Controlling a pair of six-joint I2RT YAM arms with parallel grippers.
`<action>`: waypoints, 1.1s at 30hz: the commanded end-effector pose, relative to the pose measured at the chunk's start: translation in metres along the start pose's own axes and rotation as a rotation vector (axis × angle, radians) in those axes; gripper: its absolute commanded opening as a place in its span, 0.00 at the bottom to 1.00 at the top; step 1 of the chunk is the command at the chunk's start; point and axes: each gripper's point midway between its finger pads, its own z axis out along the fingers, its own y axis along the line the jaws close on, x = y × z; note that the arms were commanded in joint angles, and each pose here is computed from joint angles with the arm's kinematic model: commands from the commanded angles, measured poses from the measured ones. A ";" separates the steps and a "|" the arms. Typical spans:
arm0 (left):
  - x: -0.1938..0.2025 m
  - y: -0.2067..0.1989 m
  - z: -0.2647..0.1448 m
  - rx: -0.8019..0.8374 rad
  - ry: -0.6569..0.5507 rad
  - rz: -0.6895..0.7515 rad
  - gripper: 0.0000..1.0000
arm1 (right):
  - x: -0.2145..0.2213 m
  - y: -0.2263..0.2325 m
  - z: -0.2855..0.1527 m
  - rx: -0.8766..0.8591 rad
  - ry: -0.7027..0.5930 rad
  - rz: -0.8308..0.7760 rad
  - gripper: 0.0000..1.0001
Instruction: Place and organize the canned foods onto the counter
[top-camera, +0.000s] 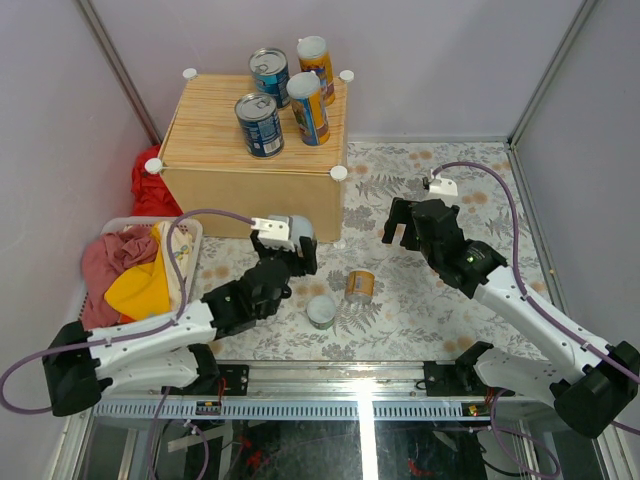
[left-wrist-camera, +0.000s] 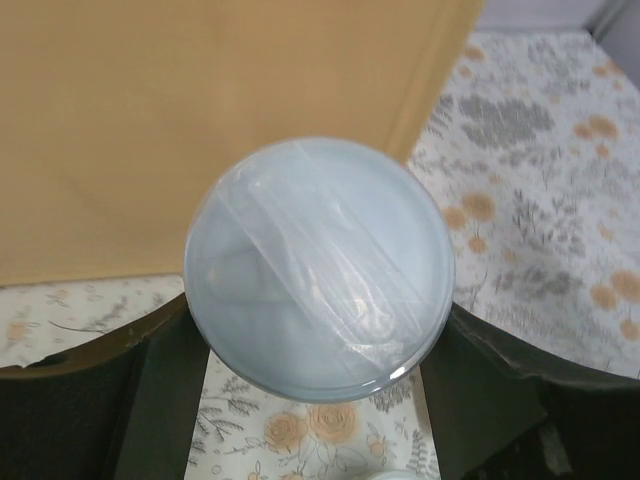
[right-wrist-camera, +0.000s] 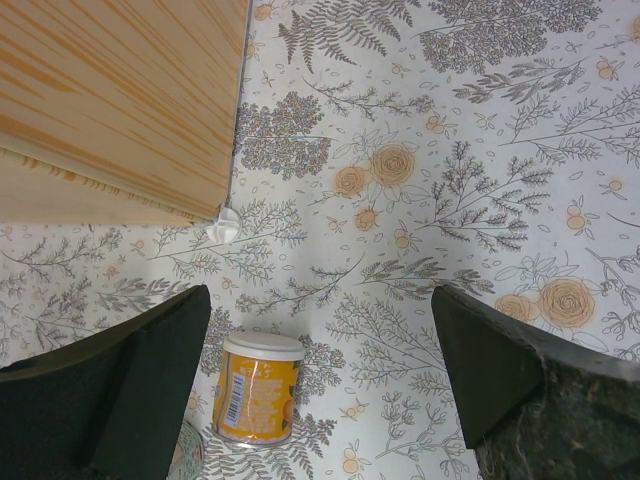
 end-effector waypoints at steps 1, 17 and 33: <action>-0.098 0.016 -0.016 -0.145 -0.196 -0.132 0.00 | -0.020 0.005 -0.002 -0.020 -0.067 0.022 0.99; -0.316 0.048 -0.012 -0.355 -0.449 -0.124 0.00 | -0.033 0.015 -0.008 -0.065 -0.087 0.027 0.99; -0.392 0.158 0.059 -0.481 -0.454 -0.235 0.00 | -0.039 0.029 -0.006 -0.125 -0.107 0.035 0.99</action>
